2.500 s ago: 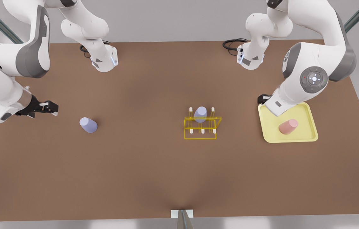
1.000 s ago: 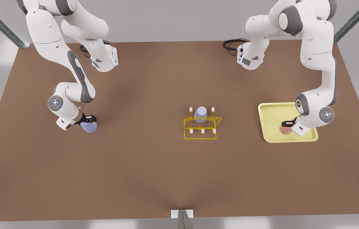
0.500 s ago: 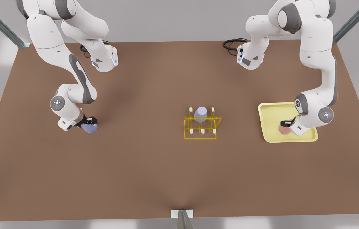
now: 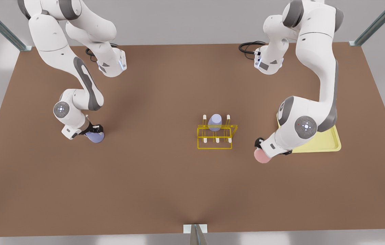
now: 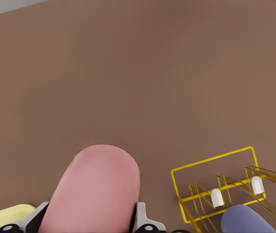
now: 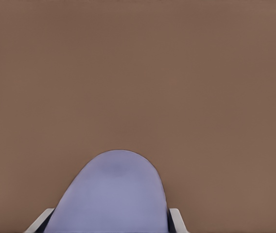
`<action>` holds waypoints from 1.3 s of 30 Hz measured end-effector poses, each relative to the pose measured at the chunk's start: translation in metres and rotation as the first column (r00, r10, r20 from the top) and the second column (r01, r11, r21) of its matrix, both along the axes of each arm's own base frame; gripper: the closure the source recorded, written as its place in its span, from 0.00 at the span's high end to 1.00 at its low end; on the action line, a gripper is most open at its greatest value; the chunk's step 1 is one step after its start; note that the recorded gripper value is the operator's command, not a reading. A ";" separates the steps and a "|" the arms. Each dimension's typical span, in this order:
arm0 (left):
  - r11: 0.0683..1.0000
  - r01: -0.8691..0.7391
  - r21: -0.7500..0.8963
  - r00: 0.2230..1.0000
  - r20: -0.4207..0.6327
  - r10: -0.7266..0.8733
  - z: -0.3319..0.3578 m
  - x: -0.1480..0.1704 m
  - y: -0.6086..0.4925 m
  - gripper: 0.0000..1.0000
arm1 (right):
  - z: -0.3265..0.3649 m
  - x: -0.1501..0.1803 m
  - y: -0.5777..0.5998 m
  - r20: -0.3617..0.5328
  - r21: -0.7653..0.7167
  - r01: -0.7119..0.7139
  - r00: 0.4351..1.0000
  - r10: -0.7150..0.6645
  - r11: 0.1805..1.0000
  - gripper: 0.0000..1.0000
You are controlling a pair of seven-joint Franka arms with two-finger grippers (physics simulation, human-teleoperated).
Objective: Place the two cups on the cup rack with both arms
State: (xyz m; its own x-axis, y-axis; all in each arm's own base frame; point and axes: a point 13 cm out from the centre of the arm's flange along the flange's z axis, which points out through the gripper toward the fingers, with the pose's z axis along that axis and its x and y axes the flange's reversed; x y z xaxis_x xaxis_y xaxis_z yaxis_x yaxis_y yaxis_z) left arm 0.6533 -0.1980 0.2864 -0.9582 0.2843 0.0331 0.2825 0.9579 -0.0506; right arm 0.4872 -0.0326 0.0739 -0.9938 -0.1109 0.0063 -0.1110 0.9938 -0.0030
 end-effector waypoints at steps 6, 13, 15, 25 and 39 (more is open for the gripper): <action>1.000 -0.004 0.012 0.998 -0.069 0.005 -0.006 -0.020 -0.091 0.86 | 0.042 0.054 0.025 0.070 0.008 -0.055 0.996 0.055 0.998 0.74; 0.993 -0.037 0.108 0.976 -0.211 0.059 -0.032 -0.075 -0.113 0.86 | 0.097 0.103 0.199 0.142 0.124 -0.256 0.961 0.238 0.959 0.75; 0.990 -0.057 0.126 0.969 -0.232 0.086 -0.034 -0.082 -0.114 0.87 | 0.111 0.111 0.263 0.165 0.180 -0.295 0.949 0.267 0.938 0.75; 0.975 -0.142 0.169 0.947 -0.265 0.184 -0.043 -0.094 -0.119 1.00 | 0.188 0.137 0.459 0.249 0.445 -0.337 0.937 0.247 0.829 0.75; 0.912 -0.309 0.269 0.931 -0.109 0.348 0.164 -0.073 0.144 1.00 | 0.162 0.099 0.555 0.161 0.594 -0.286 0.958 0.237 0.752 0.76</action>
